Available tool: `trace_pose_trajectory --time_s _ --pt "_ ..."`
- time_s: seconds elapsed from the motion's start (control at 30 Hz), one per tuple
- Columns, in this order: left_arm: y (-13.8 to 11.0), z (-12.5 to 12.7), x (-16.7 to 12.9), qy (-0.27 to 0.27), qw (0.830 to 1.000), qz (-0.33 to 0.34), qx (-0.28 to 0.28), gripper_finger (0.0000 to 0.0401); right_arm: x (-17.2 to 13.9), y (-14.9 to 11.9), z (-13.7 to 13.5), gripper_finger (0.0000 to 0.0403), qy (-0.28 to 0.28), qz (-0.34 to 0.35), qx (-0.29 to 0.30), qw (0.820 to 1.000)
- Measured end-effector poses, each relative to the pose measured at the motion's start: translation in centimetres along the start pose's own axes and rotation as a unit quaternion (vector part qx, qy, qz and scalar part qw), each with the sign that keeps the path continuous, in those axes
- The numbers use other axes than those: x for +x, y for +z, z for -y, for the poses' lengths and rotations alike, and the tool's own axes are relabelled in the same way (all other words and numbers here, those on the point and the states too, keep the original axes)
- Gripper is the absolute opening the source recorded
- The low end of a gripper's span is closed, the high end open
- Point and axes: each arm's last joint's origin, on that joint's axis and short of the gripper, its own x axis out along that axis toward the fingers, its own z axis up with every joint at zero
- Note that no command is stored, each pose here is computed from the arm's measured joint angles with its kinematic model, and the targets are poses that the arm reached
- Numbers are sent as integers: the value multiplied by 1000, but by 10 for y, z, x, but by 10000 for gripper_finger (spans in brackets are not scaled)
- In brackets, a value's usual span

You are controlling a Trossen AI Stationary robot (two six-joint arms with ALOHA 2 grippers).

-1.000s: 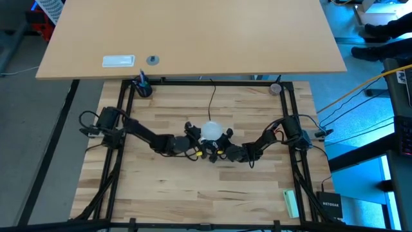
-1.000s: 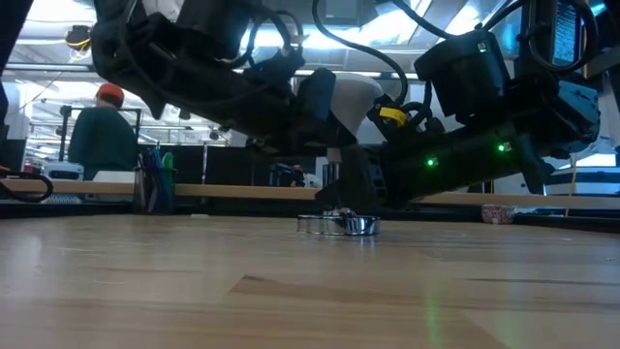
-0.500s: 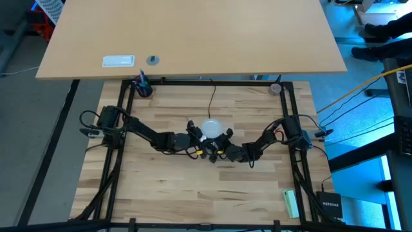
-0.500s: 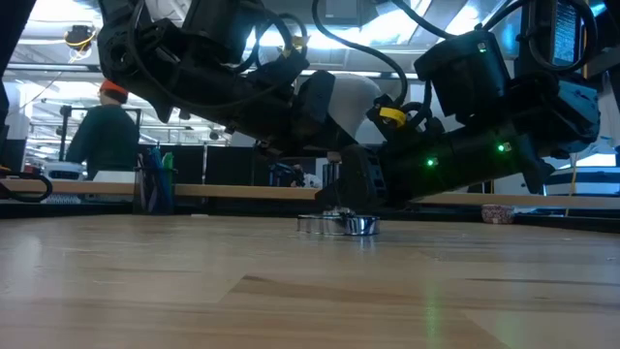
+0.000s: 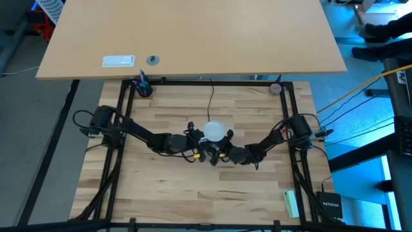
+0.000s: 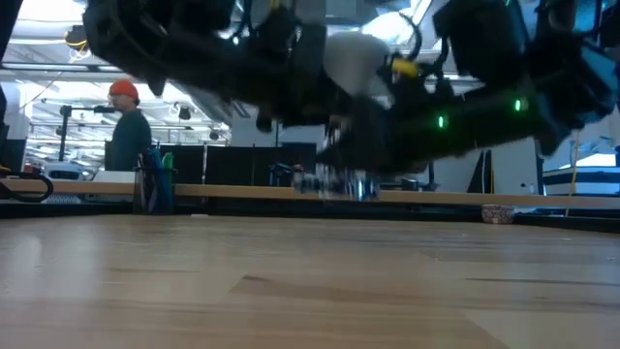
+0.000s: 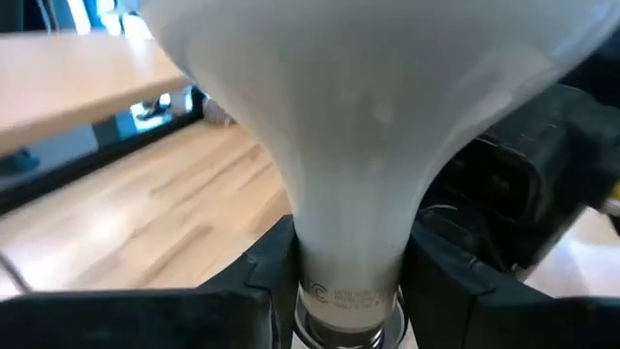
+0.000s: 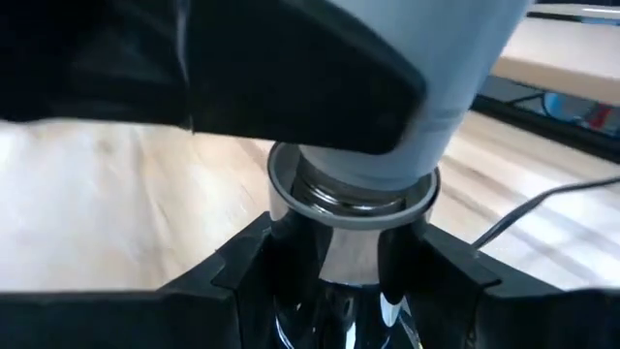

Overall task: Screw lightbulb
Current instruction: Insert the lightbulb on the lamp

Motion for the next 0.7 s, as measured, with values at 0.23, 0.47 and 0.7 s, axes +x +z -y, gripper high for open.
trace_pose_trajectory --time_s 0.23,0.47,0.7 --pt "44 3 -22 -26 999 37 16 126 -15 47 -6 181 44 40 54 997" --pt "66 1 -37 -98 994 39 5 126 -21 81 -12 181 129 23 34 991" --pt "70 10 -43 -198 980 36 -8 126 -15 117 -33 180 242 9 0 970"
